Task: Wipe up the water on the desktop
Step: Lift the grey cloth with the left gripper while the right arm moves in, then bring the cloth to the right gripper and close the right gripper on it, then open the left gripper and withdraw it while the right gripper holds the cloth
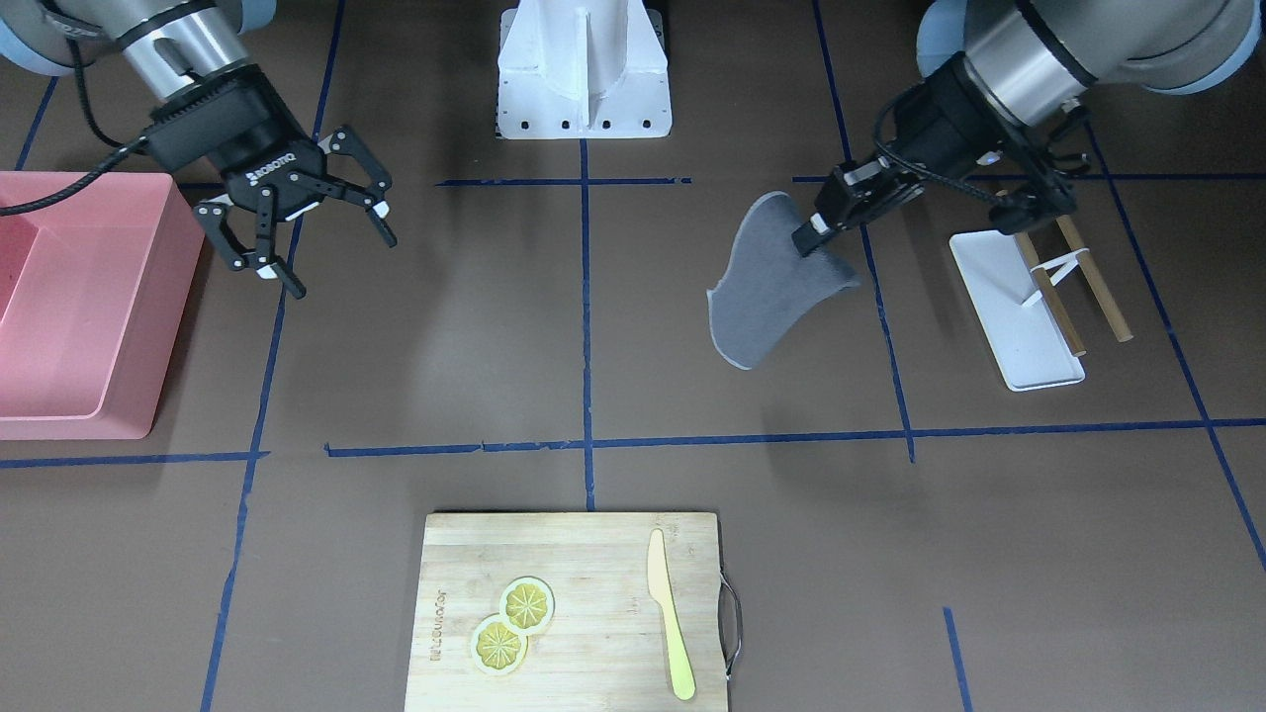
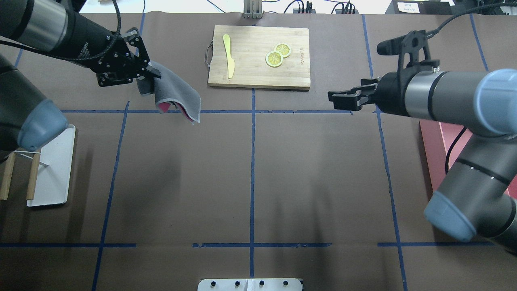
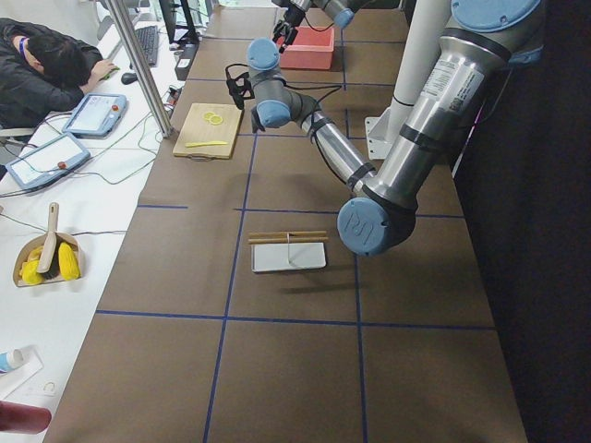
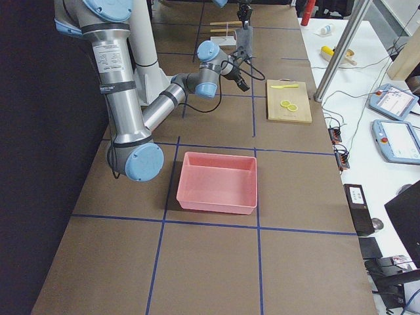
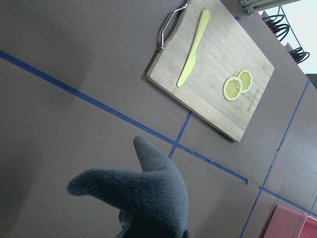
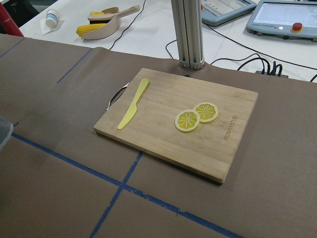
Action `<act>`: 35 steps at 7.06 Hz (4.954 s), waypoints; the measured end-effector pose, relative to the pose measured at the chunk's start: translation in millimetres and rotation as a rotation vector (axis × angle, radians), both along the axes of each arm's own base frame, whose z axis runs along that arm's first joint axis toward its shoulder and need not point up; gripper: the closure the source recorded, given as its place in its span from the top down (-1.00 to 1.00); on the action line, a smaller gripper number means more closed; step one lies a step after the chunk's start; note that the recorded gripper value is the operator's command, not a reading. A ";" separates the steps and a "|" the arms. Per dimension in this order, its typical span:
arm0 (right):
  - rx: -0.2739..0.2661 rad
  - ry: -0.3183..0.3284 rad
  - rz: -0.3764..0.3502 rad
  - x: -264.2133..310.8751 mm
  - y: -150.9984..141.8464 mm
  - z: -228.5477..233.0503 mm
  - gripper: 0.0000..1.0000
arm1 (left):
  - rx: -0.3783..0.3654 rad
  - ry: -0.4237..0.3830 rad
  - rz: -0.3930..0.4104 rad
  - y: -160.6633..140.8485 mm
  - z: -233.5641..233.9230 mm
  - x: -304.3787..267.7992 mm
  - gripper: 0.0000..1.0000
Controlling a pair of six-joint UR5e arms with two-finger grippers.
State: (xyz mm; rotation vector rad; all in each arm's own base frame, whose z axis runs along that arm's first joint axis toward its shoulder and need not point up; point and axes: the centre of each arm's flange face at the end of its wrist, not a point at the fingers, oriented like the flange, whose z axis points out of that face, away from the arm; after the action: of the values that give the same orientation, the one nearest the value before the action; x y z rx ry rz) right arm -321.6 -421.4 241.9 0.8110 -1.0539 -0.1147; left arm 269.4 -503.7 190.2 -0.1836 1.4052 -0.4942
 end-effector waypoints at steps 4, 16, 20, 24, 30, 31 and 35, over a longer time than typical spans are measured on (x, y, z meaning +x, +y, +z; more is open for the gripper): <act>0.102 -0.017 0.025 -99.8 78.2 -37.5 0.99 | -0.065 0.117 -0.092 -10.8 -16.7 23.6 -1.00; 0.207 0.067 0.112 -151.3 123.8 -55.2 0.94 | -0.328 0.233 0.017 69.3 -73.2 170.1 -1.00; 0.203 0.060 0.110 -152.7 125.8 -56.5 -0.58 | -0.325 0.234 0.021 71.3 -73.9 171.7 -1.00; 0.198 0.046 0.109 -150.5 127.3 -59.7 -1.00 | -0.323 0.234 0.024 72.5 -73.9 172.9 -0.96; 0.197 0.043 0.110 -149.1 127.2 -60.1 -1.00 | -0.302 0.237 0.036 79.2 -75.0 173.1 1.00; 0.197 0.043 0.110 -148.9 127.2 -60.2 -1.00 | -0.301 0.237 0.037 79.3 -74.9 173.0 1.00; 0.195 0.042 0.114 -148.3 126.5 -59.8 -1.00 | -0.296 0.243 0.035 79.3 -77.6 167.9 1.00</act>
State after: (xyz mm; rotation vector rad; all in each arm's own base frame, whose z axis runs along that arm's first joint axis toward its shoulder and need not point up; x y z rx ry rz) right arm -470.0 -294.9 182.1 1.0391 -0.9642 -0.1393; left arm 437.2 -424.4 112.7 -0.5210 1.5570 -0.6665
